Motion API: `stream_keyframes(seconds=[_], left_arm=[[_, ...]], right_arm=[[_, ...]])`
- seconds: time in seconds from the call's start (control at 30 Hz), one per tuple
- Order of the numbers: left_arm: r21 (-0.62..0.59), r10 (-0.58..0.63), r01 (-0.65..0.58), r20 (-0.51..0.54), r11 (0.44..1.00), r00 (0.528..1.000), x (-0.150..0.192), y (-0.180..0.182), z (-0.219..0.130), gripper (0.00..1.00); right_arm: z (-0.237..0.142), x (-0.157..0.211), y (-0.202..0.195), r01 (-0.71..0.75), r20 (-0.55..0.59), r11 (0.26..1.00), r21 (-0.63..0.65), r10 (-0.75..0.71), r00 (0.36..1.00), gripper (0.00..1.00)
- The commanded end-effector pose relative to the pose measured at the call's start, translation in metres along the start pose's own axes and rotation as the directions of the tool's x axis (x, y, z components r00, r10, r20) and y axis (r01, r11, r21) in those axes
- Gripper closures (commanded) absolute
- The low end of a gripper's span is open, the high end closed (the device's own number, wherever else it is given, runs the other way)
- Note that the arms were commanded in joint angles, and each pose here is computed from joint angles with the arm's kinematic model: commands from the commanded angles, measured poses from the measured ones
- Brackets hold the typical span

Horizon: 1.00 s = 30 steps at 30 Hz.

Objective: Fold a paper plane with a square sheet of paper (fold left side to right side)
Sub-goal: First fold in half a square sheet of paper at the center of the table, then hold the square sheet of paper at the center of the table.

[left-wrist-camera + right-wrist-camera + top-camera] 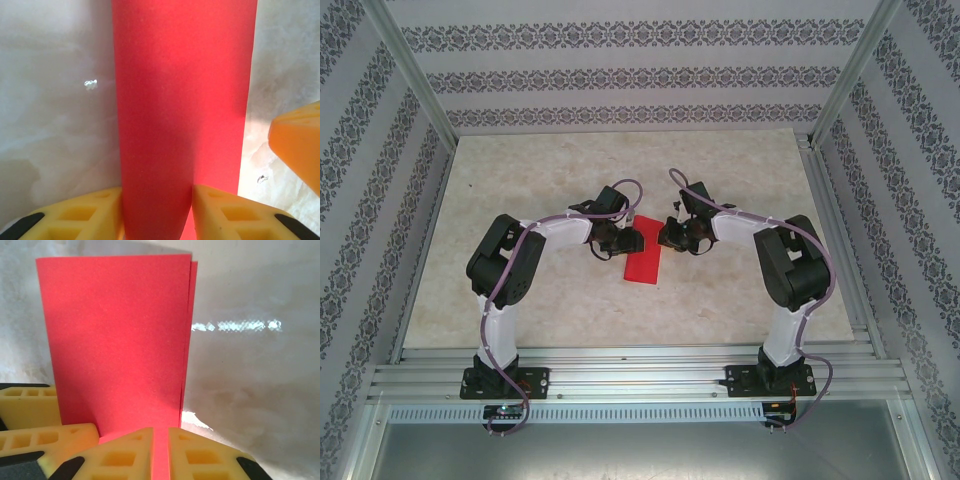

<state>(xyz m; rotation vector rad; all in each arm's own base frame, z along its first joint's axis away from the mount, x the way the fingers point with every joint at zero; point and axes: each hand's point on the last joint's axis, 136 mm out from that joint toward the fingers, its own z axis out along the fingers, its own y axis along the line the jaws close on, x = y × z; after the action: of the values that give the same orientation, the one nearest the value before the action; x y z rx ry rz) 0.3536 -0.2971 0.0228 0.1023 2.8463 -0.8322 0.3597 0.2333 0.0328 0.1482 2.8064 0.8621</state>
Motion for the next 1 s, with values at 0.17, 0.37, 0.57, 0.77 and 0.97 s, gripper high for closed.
stream_keyframes(seconds=[0.17,0.37,0.57,0.77,0.97], left_arm=[[-0.065,0.013,-0.017,-0.069,0.998,0.998,0.025,0.026,0.031,0.58],[-0.064,0.014,-0.018,-0.068,0.998,0.998,0.025,0.026,0.031,0.58],[-0.066,0.013,-0.017,-0.069,0.998,0.998,0.025,0.027,0.031,0.58],[-0.066,0.013,-0.018,-0.070,0.998,0.997,0.025,0.027,0.031,0.58],[-0.066,0.014,-0.018,-0.069,0.998,0.998,0.025,0.027,0.031,0.58]], right_arm=[[-0.013,-0.011,0.008,-0.002,0.053,1.000,-0.011,0.003,0.999,0.84],[-0.004,-0.006,0.010,0.007,0.022,1.000,-0.012,-0.006,1.000,0.85],[0.006,-0.002,0.009,0.005,-0.002,1.000,-0.003,-0.005,1.000,0.88],[0.016,0.003,0.009,0.007,-0.027,1.000,0.002,-0.007,1.000,0.90],[0.022,0.010,0.000,0.005,-0.056,0.999,0.040,-0.003,0.998,0.90]])
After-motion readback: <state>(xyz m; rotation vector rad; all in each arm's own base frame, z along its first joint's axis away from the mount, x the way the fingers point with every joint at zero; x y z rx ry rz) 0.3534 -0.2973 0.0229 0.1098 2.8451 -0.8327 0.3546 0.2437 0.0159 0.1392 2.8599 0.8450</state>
